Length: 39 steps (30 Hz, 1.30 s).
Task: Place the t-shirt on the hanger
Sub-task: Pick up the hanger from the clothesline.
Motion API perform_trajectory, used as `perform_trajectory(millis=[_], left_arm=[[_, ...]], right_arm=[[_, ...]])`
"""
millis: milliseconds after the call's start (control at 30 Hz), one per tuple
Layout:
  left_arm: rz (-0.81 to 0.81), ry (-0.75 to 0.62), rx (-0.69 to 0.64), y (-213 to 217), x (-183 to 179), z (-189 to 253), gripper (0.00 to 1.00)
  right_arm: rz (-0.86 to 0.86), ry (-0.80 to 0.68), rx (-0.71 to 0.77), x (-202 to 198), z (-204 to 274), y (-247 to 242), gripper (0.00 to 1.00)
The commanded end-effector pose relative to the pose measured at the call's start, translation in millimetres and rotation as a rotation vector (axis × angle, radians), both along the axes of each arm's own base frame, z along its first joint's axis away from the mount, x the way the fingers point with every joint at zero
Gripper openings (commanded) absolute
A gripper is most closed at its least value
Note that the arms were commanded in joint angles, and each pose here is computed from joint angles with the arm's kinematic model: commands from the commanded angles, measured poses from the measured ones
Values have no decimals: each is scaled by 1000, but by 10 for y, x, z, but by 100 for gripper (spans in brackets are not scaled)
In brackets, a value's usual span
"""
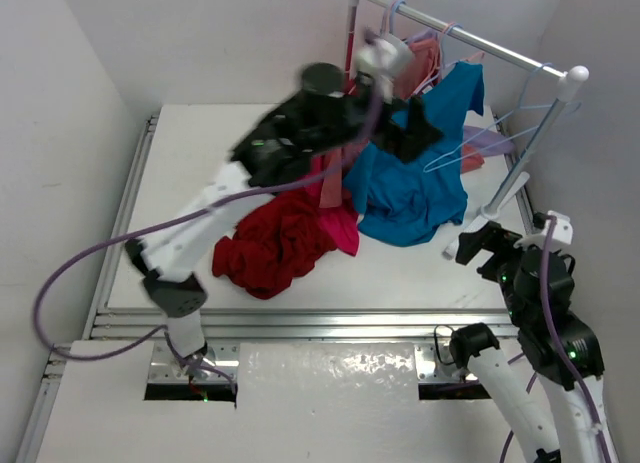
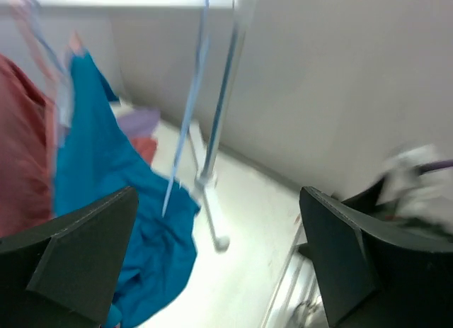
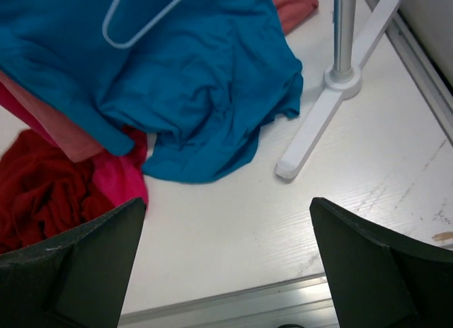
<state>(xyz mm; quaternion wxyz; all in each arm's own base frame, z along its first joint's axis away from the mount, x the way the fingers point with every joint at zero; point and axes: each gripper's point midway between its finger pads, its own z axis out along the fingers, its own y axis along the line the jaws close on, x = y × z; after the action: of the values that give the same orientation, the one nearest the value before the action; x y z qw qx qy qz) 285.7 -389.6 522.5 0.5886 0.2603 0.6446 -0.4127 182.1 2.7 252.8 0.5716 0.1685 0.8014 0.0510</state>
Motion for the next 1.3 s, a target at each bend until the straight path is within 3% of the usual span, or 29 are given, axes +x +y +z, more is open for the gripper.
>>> perform_trajectory(millis=[0, 200, 433, 667, 767, 900, 967, 1033, 1267], left_arm=[[-64, -43, 206, -479, 196, -692, 95], [-100, -221, 307, -1018, 456, -1225, 91], [-6, -252, 431, -1298, 941, -1995, 85], [41, -292, 396, -1369, 1154, -1987, 80], [-31, -267, 366, -1478, 1172, -2037, 59], [-85, -236, 358, -1532, 1134, -2165, 17], [-89, -231, 356, -1525, 1119, -2171, 6], [-72, -236, 345, -1485, 1106, -2066, 0], [6, -273, 215, -1150, 921, -1202, 0]], right_arm=[[-58, -114, 34, -192, 328, -142, 99], [-2, -181, 44, -440, 571, -132, 99], [120, -158, 51, -508, 549, 57, 99], [176, -113, 38, -404, 393, 173, 99], [183, -108, 35, -366, 368, 193, 99], [171, -109, 7, -367, 381, 147, 99], [162, -116, -1, -374, 405, 124, 99], [150, -120, -9, -368, 413, 99, 99], [156, -111, -2, -328, 377, 126, 99]])
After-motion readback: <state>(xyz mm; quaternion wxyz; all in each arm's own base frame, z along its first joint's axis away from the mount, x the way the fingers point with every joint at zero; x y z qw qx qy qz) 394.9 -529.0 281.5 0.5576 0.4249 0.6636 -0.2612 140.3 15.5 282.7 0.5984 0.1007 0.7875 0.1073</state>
